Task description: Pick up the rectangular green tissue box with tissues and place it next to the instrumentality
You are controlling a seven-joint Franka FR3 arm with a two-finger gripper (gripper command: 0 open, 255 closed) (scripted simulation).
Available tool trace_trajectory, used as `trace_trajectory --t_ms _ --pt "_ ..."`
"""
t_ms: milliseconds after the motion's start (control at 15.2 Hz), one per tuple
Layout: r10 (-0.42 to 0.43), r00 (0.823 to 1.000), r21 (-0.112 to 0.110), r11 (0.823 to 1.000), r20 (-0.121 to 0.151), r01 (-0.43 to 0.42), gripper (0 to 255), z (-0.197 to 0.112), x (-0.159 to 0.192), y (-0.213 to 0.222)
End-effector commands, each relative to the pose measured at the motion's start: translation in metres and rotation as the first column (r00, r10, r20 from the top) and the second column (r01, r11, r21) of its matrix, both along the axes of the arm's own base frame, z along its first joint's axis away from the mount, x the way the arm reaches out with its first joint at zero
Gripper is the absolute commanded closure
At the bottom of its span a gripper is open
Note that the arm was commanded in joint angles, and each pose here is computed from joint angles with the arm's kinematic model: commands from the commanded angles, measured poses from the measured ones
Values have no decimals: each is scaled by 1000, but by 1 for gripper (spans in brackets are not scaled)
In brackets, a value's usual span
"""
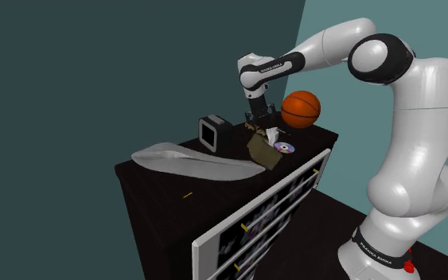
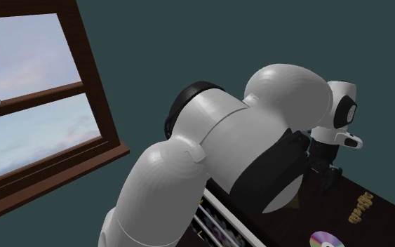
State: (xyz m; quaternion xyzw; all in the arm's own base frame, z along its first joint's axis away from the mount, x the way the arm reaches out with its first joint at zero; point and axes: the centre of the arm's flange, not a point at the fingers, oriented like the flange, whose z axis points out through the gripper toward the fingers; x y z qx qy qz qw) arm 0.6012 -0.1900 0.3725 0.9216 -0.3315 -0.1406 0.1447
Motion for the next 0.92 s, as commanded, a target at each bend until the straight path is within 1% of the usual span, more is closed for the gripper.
trace_trajectory --t_ms 0,66,330,858 --pt "0 1000 0 1000 0 0 0 0 0 0" --pt "0 1000 0 1000 0 0 0 0 0 0" --pt "0 1000 0 1000 0 0 0 46 18 9" --pt "0 1000 0 1000 0 0 0 46 18 9"
